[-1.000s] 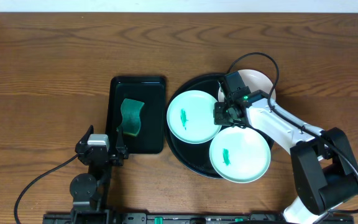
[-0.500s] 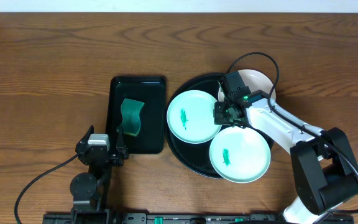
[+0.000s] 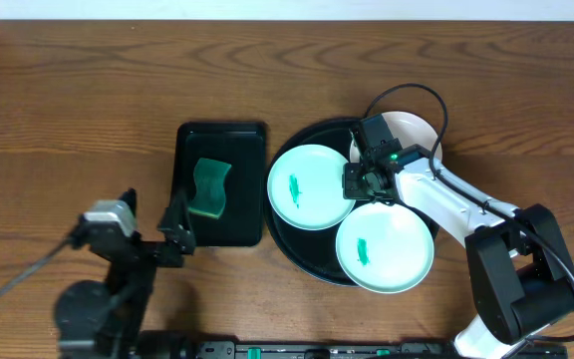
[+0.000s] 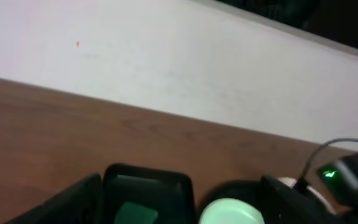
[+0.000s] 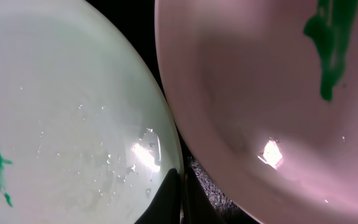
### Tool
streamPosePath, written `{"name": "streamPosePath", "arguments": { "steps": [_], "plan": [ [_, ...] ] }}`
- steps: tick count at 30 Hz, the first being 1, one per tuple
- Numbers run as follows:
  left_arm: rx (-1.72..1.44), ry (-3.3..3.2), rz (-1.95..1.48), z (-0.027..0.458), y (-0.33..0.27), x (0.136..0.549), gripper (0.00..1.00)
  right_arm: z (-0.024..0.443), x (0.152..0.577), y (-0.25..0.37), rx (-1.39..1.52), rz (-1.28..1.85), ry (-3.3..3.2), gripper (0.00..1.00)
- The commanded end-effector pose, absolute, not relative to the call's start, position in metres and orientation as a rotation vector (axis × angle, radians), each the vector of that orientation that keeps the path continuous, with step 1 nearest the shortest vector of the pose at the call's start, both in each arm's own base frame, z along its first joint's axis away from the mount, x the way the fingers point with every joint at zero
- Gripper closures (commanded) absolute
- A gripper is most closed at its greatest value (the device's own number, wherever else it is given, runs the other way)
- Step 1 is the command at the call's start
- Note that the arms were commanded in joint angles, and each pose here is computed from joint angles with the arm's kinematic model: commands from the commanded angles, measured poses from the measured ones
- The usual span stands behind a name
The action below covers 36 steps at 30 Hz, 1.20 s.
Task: Clean dirty plates on tray and stack at the side
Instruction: 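Move the left gripper over the green sponge in the black tray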
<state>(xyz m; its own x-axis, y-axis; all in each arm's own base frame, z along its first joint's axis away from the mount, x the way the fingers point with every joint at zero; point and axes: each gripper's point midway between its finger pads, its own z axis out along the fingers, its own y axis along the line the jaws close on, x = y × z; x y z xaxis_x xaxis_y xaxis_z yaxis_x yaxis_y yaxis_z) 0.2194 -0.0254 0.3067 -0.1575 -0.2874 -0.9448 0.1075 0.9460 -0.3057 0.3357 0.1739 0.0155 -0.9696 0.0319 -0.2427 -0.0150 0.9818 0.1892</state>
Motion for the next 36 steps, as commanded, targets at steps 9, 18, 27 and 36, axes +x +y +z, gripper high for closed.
{"name": "streamPosePath", "arguments": {
  "steps": [9,18,27,36],
  "plan": [
    [-0.21,2.178,-0.357,0.374,-0.029,0.239,0.21,0.012,0.334,0.177,0.015,0.287,2.887,0.99],
    [-0.319,2.624,-0.339,0.314,-0.029,0.264,0.2,0.012,0.334,0.178,0.015,0.288,2.886,0.99],
    [-0.381,2.858,-0.321,0.259,-0.029,0.286,0.77,0.012,0.334,0.178,0.015,0.288,2.886,0.99],
    [-0.439,3.051,-0.146,0.198,-0.012,0.284,0.93,0.012,0.335,0.178,0.015,0.288,2.885,0.99]
  ]
}}
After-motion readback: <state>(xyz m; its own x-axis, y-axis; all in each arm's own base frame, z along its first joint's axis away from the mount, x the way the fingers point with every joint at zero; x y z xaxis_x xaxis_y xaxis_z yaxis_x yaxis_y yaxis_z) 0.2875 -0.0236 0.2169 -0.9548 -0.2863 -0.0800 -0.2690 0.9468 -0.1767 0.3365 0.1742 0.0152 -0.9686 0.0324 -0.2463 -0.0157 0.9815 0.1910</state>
